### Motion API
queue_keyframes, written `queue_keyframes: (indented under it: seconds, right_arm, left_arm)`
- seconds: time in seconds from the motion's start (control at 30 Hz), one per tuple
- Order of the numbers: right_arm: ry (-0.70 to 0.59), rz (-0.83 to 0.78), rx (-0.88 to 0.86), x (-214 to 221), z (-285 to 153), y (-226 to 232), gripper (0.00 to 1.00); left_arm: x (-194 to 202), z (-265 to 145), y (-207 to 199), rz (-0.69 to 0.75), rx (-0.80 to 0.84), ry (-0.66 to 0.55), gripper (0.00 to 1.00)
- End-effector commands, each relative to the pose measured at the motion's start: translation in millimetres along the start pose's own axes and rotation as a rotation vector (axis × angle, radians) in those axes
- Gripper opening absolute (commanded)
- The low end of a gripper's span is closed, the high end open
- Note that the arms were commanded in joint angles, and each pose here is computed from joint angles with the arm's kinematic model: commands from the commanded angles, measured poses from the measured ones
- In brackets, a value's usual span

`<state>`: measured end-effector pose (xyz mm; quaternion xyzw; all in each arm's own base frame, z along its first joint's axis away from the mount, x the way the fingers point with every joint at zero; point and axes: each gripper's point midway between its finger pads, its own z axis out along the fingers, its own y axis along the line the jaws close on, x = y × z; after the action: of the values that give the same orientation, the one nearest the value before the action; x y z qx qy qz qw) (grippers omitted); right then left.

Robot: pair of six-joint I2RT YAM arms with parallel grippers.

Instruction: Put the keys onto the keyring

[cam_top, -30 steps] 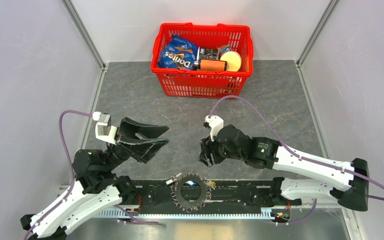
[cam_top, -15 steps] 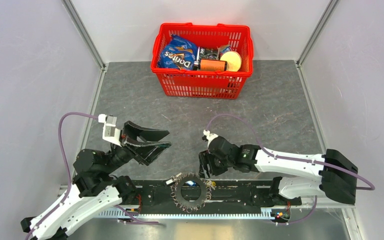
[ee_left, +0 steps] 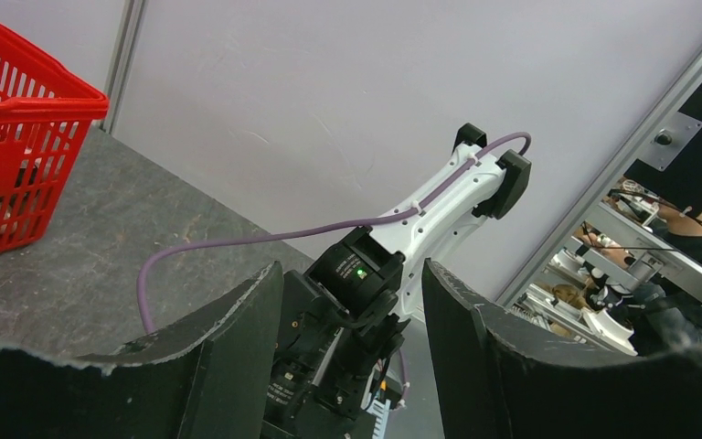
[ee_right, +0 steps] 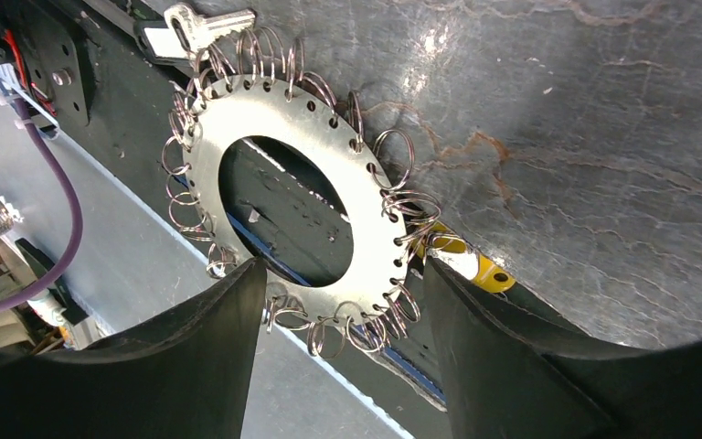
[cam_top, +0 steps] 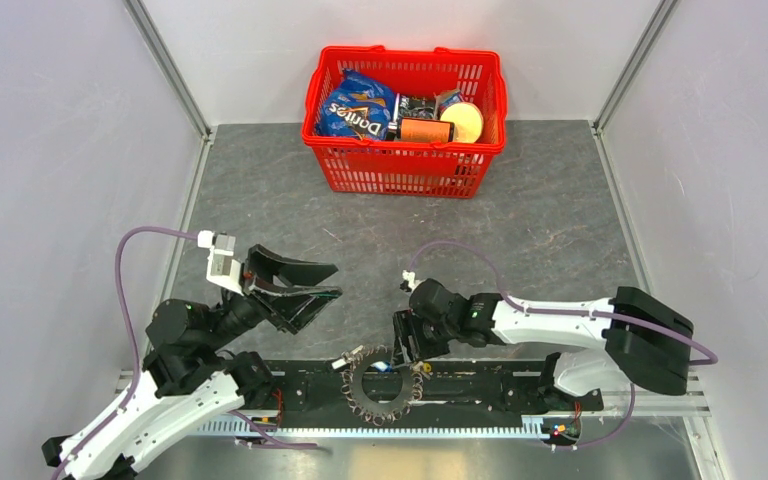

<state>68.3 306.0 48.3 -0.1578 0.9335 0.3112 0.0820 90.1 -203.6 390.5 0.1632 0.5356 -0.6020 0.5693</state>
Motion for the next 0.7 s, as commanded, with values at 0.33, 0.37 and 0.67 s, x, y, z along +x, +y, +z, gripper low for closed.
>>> queue_keyframes:
  seconds: [0.33,0.37,0.67]
  right_arm:
    - [0.064,0.047,-0.026,19.0,21.7,-0.7,0.72]
    - [0.072,0.048,-0.036,20.8,23.7,1.1,0.72]
    - [0.078,0.030,-0.078,22.6,34.9,13.5,0.60]
  left_arm:
    - [-11.9,-6.6,-3.5,0.050,-0.002,-0.037,0.64]
    - [-12.3,-6.6,-3.2,0.050,-0.004,-0.039,0.64]
    - [-11.6,-8.5,-1.8,0.049,-0.013,-0.038,0.65]
